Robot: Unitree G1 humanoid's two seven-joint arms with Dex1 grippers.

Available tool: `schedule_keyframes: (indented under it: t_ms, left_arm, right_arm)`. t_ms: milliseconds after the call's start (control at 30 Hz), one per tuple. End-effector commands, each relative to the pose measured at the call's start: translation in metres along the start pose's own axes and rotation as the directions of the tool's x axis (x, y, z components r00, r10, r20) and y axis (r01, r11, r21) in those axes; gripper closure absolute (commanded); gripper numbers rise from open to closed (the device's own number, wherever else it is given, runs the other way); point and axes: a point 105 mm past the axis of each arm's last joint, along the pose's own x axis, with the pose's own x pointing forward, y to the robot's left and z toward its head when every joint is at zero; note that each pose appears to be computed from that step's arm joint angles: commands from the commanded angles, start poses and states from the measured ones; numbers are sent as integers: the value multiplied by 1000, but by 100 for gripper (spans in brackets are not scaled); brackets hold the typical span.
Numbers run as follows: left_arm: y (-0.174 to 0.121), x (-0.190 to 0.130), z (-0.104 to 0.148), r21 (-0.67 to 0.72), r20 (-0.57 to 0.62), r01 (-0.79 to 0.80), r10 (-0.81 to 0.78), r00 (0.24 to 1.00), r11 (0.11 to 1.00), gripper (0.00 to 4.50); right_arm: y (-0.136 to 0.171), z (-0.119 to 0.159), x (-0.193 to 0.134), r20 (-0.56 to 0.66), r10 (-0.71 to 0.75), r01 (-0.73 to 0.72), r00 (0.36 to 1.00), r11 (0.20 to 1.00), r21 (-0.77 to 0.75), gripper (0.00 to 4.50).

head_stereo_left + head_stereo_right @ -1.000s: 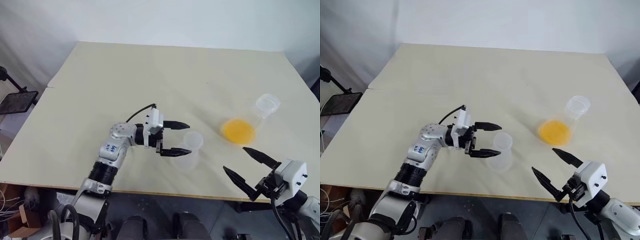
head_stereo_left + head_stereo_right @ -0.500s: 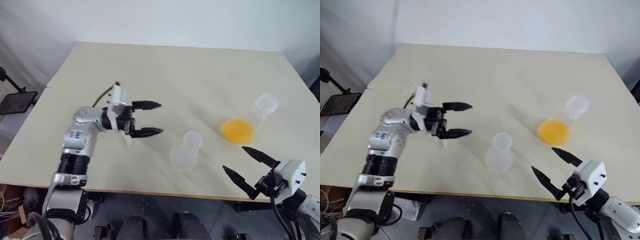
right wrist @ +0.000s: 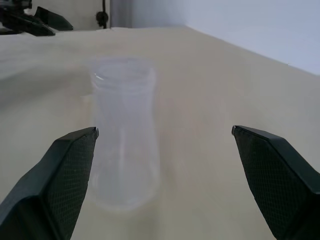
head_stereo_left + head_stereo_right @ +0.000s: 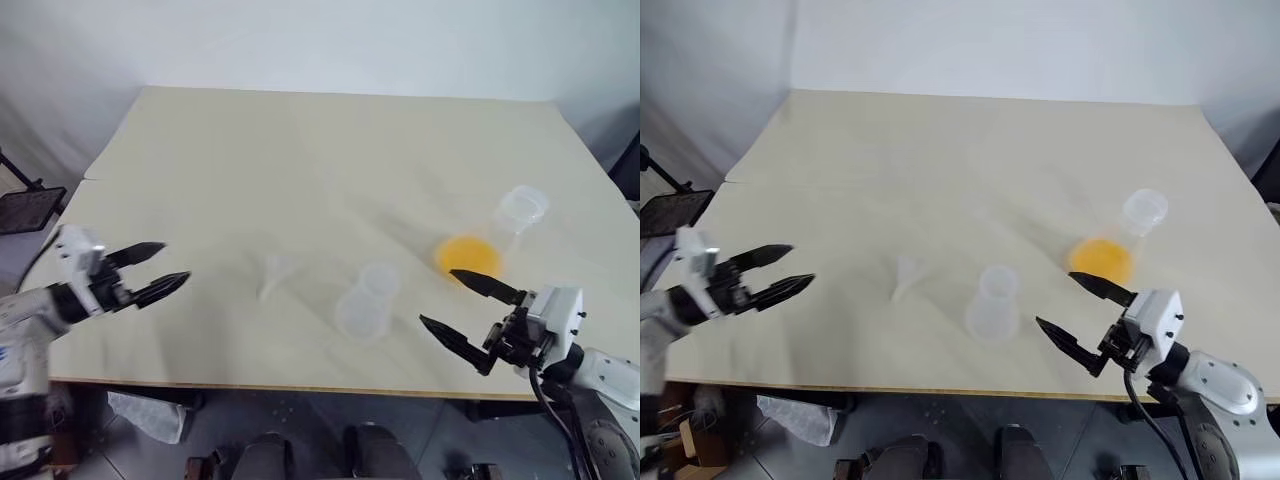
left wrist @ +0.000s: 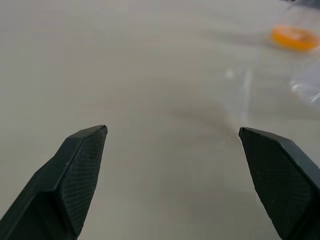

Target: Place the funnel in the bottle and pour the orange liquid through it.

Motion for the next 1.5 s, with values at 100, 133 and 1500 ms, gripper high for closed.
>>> schedule_keyframes:
  t_ms: [100,133,1500]
  left_arm:
    - [18,-47,-14,66,-129,-161,168,977,985,1]
    - [19,-49,-16,67,-148,-169,177,973,983,1]
    - [-105,161,6,214,-663,521,-269,698,826,1]
  right_arm:
    - [7,24,11,40,98,-94,994,992,-82,0]
    - [8,27,13,43,113,-110,993,991,-83,0]
    - [19,9,-8,-43,-33,32,999,999,-33,0]
